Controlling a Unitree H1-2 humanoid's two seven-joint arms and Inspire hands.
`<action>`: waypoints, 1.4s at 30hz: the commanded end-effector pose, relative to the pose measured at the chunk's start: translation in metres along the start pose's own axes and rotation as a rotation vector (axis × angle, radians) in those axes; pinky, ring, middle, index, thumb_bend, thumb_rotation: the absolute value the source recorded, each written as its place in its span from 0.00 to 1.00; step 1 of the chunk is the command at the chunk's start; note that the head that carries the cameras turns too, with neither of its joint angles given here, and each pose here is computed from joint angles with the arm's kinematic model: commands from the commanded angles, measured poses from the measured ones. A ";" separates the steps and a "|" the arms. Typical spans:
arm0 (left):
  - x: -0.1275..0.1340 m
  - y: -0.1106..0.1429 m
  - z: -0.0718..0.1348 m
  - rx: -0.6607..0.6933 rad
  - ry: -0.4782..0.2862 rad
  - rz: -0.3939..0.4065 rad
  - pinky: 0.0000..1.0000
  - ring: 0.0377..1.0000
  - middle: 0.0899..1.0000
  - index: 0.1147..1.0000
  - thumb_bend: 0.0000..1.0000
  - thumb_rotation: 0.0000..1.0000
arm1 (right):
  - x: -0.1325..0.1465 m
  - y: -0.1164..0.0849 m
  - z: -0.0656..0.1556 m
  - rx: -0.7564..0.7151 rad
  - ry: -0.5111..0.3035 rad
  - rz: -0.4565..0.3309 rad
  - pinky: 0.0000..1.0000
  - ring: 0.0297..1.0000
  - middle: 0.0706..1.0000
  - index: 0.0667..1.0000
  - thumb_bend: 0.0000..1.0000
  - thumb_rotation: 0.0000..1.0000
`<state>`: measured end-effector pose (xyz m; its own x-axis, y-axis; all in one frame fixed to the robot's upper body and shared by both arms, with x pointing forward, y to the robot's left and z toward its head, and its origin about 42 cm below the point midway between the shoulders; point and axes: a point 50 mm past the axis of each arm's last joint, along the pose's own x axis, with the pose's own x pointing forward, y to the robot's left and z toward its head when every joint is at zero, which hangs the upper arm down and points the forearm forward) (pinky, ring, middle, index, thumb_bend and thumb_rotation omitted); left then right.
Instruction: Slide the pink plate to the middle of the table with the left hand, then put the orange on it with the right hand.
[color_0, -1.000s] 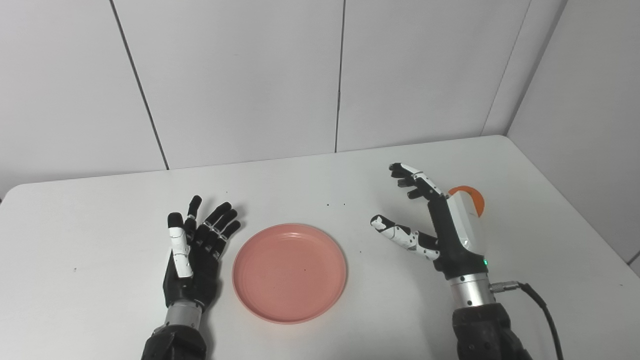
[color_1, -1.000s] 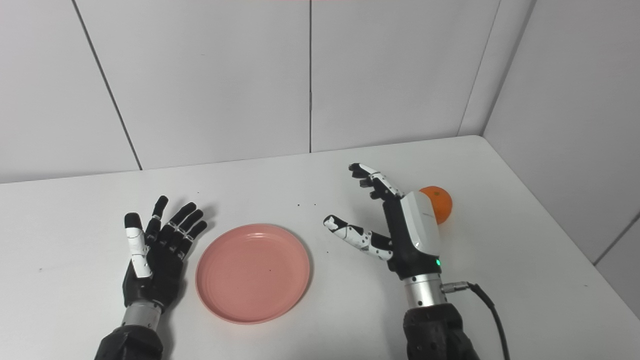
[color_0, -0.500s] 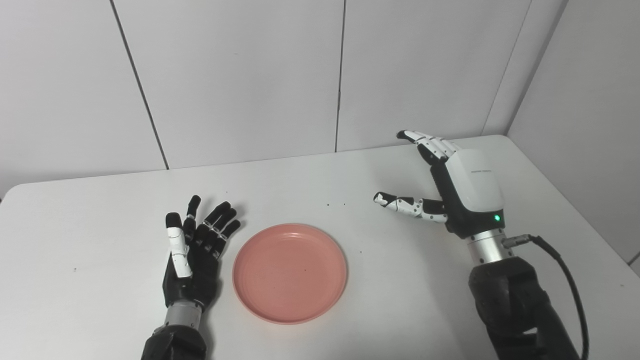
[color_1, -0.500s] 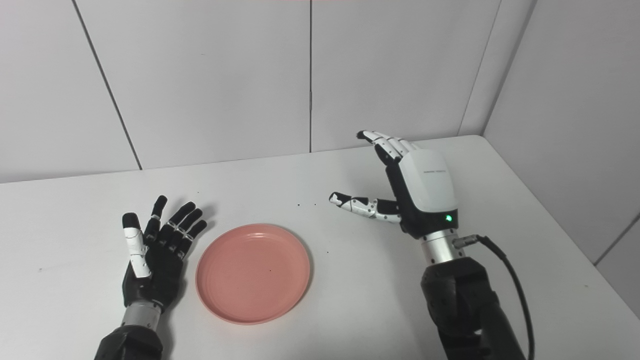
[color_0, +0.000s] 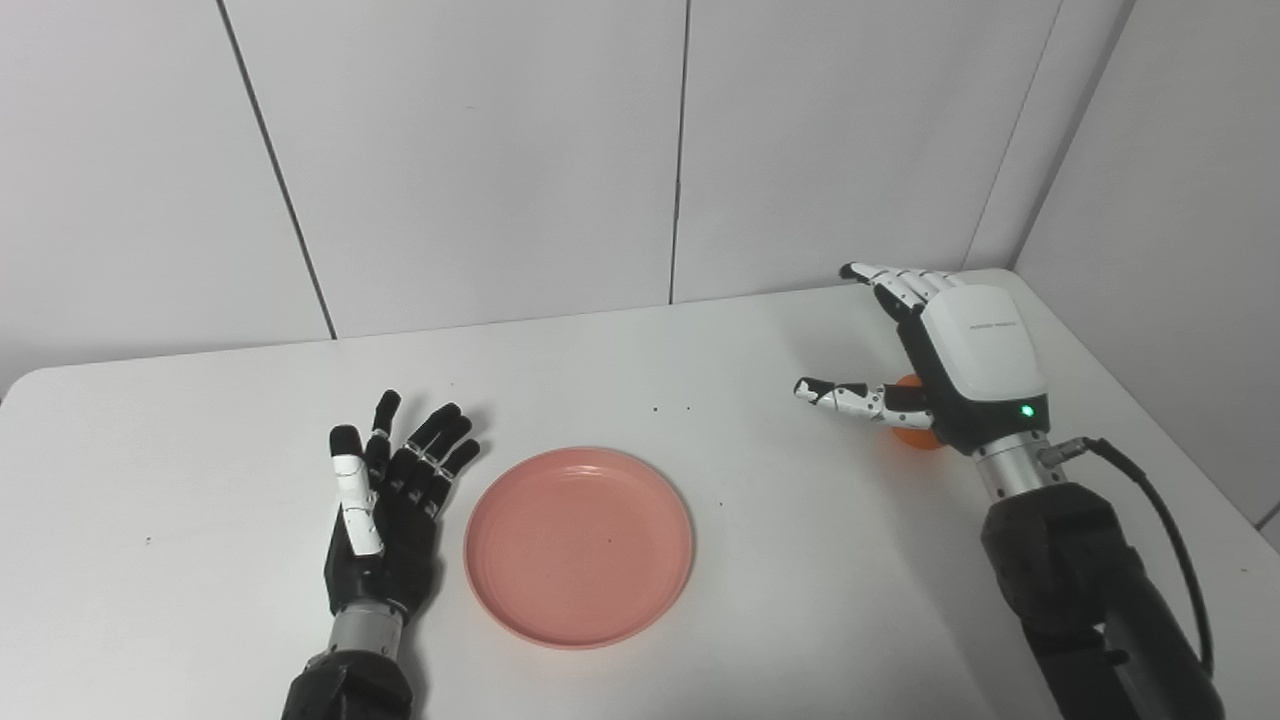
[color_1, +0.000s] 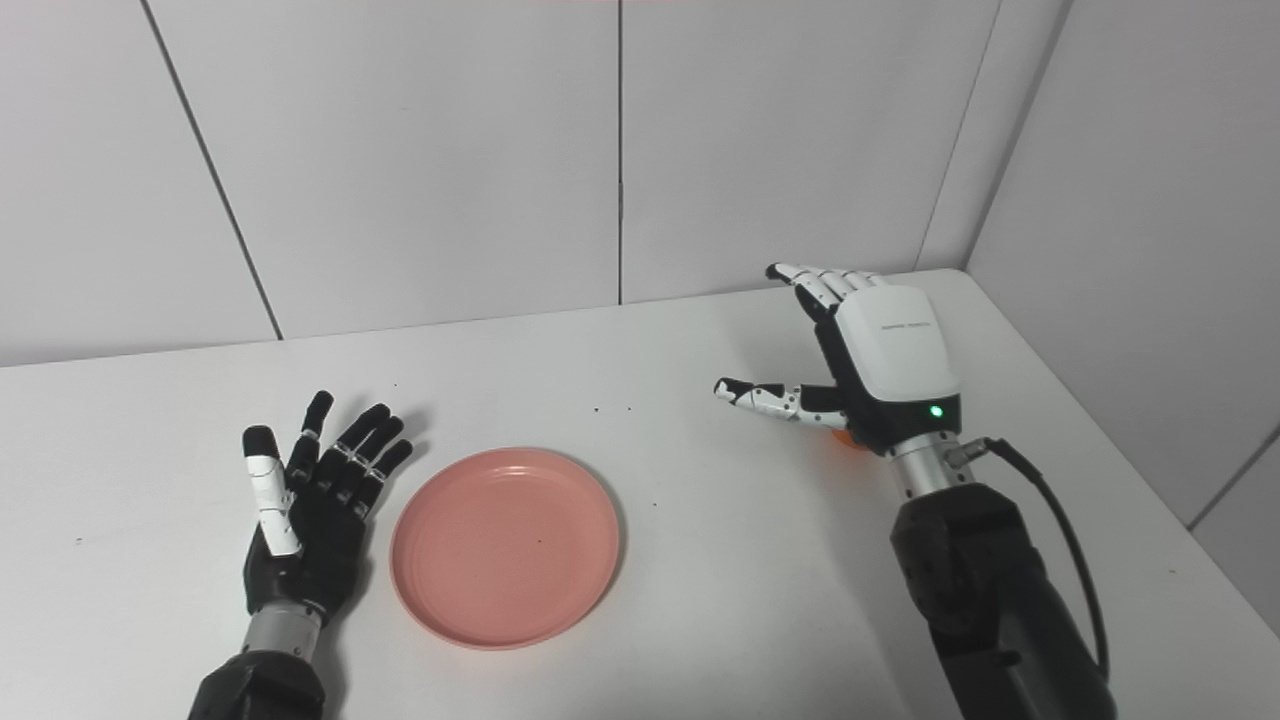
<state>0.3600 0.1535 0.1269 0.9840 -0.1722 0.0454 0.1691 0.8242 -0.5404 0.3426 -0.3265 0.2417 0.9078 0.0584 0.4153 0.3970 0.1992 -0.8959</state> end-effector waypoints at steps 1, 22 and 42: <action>-0.005 0.006 -0.011 -0.008 0.064 0.030 0.78 0.77 0.68 0.98 0.93 0.82 | 0.016 -0.021 -0.012 -0.052 0.019 -0.065 0.77 0.76 0.76 0.75 0.93 0.88; -0.007 0.005 -0.015 -0.011 0.069 0.037 0.76 0.75 0.67 0.97 0.93 0.82 | 0.026 0.015 -0.058 -0.102 0.156 0.082 0.79 0.77 0.77 0.75 0.90 0.90; -0.011 0.003 -0.017 -0.019 0.070 0.049 0.75 0.75 0.66 0.97 0.91 0.82 | 0.036 0.028 -0.080 -0.113 0.193 0.156 0.74 0.76 0.77 0.79 0.90 0.89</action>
<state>0.3582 0.1509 0.1268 0.9842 -0.1712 0.0453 0.1679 0.8206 -0.5462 0.3868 -0.3877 0.1854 0.9862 -0.0965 0.1344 0.1462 0.1286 -0.9809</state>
